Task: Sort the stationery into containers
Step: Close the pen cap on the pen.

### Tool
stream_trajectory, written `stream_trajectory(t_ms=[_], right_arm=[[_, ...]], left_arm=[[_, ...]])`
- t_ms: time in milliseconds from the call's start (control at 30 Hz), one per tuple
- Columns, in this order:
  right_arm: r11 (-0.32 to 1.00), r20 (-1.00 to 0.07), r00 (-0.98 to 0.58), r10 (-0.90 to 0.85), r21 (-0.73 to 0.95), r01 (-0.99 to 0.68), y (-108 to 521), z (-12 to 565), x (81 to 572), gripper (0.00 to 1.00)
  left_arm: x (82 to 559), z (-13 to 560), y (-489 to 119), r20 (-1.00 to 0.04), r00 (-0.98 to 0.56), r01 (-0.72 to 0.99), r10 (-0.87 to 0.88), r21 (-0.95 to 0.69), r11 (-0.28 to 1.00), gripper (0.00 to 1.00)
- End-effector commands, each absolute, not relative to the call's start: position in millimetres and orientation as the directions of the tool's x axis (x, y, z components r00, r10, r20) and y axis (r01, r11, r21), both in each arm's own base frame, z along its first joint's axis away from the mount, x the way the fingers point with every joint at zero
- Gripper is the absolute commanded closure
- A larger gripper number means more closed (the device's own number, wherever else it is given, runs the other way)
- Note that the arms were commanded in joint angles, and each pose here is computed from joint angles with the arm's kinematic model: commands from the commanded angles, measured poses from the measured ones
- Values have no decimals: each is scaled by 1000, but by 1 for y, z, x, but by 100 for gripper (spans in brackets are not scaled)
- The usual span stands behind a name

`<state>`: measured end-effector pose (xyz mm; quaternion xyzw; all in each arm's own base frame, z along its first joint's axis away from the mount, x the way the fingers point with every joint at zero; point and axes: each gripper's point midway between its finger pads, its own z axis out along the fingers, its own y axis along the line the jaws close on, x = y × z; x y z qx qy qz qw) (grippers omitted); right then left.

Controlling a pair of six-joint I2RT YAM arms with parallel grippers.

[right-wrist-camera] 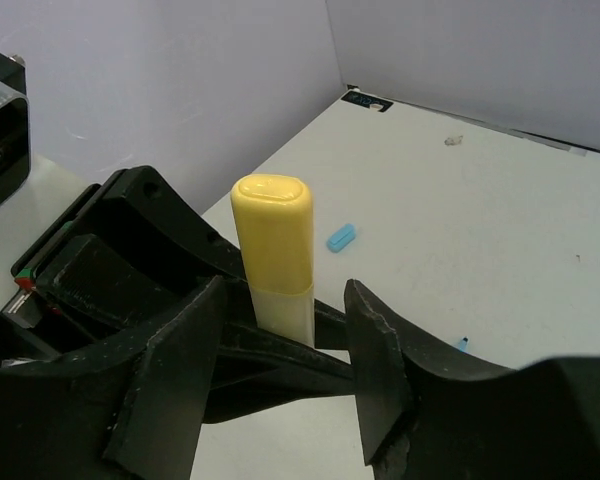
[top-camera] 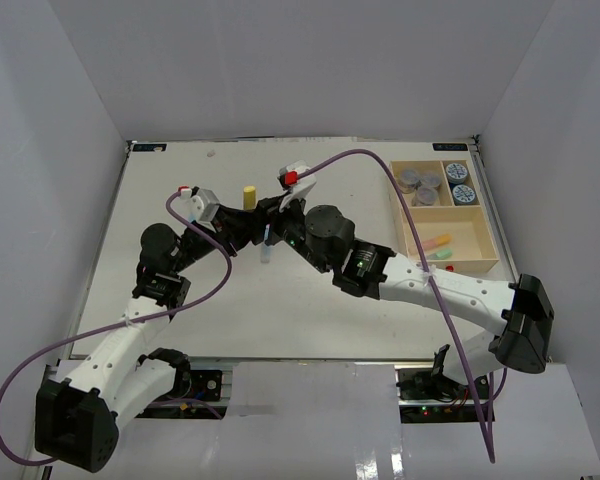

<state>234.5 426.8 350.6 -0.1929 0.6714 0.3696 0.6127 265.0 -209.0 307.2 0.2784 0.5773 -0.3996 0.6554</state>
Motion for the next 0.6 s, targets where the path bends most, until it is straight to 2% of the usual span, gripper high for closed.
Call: stream_trajectory(t_ms=[0, 333, 433, 467, 500, 533, 567], right_arm=[[606, -963, -165, 213, 262, -751, 430, 365, 222, 41], [603, -970, -167, 177, 241, -760, 413, 361, 213, 25], [596, -975, -170, 141, 221, -772, 400, 353, 204, 15], [606, -977, -173, 122, 211, -767, 394, 343, 204, 6], [610, -980, -148, 133, 199, -767, 384, 352, 203, 2], [612, -982, -135, 130, 187, -768, 378, 353, 201, 2], [618, -984, -118, 131, 175, -766, 372, 357, 202, 9]], left_arm=[[266, 330, -207, -971, 84, 846, -222, -48, 530, 86], [266, 328, -207, -973, 81, 845, -217, -48, 533, 86], [264, 328, -209, -974, 79, 852, -213, -45, 521, 86], [264, 329, -209, -974, 79, 855, -212, -43, 517, 86], [262, 327, -211, -976, 72, 865, -205, -42, 500, 86], [261, 326, -212, -977, 69, 870, -201, -40, 491, 86], [260, 327, -214, -978, 67, 876, -197, -37, 481, 86]])
